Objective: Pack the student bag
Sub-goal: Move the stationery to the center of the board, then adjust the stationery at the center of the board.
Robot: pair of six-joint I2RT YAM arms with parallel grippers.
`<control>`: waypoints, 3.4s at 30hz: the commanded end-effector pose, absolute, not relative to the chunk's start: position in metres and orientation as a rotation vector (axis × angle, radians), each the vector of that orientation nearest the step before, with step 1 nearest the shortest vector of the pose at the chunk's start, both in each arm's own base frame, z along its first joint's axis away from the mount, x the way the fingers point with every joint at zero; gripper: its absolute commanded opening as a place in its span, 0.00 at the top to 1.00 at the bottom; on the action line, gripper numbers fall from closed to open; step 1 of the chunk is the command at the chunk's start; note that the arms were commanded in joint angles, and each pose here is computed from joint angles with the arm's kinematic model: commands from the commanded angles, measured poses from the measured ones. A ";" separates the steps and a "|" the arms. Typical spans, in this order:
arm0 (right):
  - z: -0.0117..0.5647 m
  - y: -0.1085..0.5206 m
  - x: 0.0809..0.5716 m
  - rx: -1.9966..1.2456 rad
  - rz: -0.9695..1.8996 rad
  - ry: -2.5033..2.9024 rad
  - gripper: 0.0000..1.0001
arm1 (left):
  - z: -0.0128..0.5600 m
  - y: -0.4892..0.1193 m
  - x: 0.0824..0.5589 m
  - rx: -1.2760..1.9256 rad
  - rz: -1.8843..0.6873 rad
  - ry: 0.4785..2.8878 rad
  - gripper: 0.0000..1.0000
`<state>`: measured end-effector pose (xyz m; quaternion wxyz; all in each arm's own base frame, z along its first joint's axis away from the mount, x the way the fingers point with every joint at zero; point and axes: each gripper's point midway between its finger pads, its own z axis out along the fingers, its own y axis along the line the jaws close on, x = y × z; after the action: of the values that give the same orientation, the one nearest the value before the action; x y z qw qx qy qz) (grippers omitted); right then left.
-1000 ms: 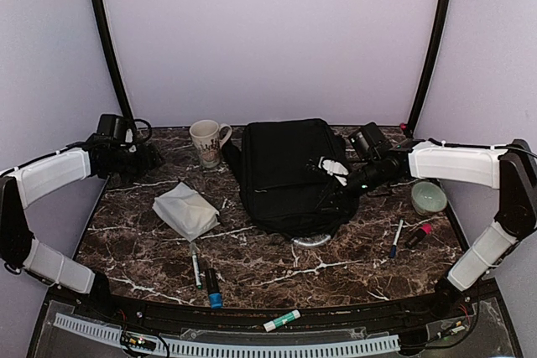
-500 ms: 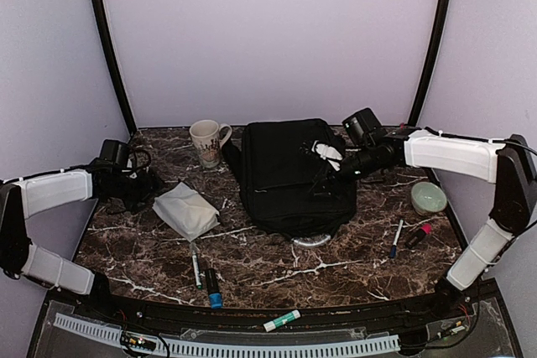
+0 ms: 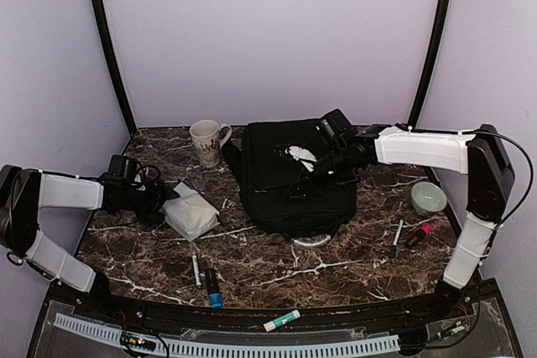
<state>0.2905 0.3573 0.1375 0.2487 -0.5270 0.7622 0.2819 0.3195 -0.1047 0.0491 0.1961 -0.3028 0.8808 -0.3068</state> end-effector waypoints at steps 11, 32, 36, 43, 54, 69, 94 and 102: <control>0.132 0.361 0.287 -1.430 0.757 2.092 0.49 | 0.032 -0.150 0.335 -0.817 -1.063 2.512 0.22; 0.134 0.367 0.289 -1.430 0.778 2.083 0.50 | 0.053 -0.187 0.354 -0.529 -1.187 2.484 0.76; 0.149 0.396 0.288 -1.436 0.884 2.078 0.50 | 0.049 -0.184 0.351 -0.528 -1.151 2.506 0.74; 0.163 0.458 0.290 -1.370 1.041 2.101 0.51 | 0.070 -0.160 0.344 -0.512 -0.942 2.507 0.40; 0.086 0.506 0.319 -1.148 0.945 2.420 0.47 | 0.060 -0.166 0.345 -0.521 -0.968 2.535 0.34; 0.021 0.498 0.315 -0.967 0.946 2.643 0.22 | 0.022 -0.189 0.320 -0.483 -1.014 2.639 0.50; 0.110 0.524 0.338 -1.076 1.141 2.328 1.00 | 0.026 -0.189 0.303 -0.456 -0.944 2.663 0.49; 0.169 0.515 0.310 -1.266 1.008 2.128 1.00 | 0.079 -0.151 0.288 -0.384 -0.691 2.614 0.33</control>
<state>0.3218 0.5156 0.0882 0.1432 -0.3972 0.8260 0.3734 0.3031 -0.1770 0.0563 0.1769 -0.1532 0.9210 -0.3114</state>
